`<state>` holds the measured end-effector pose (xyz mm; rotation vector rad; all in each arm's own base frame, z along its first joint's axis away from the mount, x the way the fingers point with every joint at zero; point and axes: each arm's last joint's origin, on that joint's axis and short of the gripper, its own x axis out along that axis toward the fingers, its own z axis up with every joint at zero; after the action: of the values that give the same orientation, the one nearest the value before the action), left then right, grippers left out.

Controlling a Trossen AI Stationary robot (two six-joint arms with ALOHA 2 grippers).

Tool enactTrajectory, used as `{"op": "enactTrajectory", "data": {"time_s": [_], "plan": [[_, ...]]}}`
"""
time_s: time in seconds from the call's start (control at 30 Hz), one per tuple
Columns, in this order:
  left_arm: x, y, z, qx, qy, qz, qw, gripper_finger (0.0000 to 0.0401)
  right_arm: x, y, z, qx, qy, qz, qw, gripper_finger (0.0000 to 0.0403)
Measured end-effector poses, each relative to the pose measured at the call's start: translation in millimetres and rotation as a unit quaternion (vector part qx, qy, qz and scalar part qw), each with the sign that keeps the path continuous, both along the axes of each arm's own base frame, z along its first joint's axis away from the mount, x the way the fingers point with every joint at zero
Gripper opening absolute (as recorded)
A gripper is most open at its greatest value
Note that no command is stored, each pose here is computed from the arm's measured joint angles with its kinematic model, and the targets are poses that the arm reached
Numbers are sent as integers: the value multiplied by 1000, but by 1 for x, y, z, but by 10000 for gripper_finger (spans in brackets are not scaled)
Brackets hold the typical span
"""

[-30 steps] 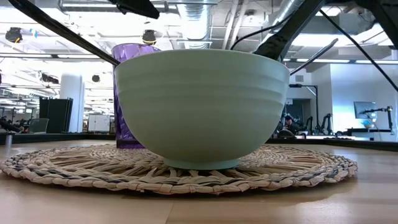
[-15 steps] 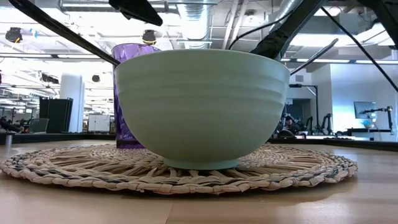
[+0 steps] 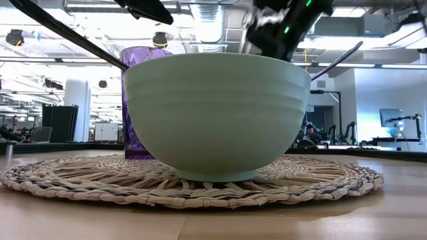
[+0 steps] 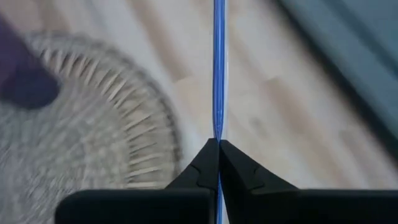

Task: Pick & Place Utensil
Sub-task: Put the straw into the violet cup

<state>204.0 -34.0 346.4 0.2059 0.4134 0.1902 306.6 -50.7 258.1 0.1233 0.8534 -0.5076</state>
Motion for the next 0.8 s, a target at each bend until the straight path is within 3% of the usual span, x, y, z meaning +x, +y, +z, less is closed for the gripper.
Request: {"op": "enactTrajectory", "data": {"time_s": [0.1, 0.27, 0.37, 0.47, 0.57, 0.67, 0.8], "plan": [[-1, -4, 0, 0, 0, -10, 1000, 58, -18, 15, 30, -39, -48, -16, 998, 1], [-2, -12, 0, -1, 0, -30, 1000, 58, -43, 48, 66, -97, -120, 20, 988, 0], [-4, -20, 0, -10, 2, -69, 998, 56, -55, 64, 60, -132, -152, 55, 978, 0], [-8, -28, 1, -15, 1, -99, 995, 46, -64, 75, 37, -150, -197, 84, 965, 0], [-9, -31, 1, -7, 0, -99, 995, 30, -68, 78, 16, -194, -261, 106, 940, 0], [-9, -28, 2, 7, -5, -61, 998, 13, -71, 75, 8, -247, -327, 130, 903, 0], [-7, -23, 3, 26, -18, -8, 999, 8, -71, 70, 12, -221, -418, 185, 861, 0]]}}
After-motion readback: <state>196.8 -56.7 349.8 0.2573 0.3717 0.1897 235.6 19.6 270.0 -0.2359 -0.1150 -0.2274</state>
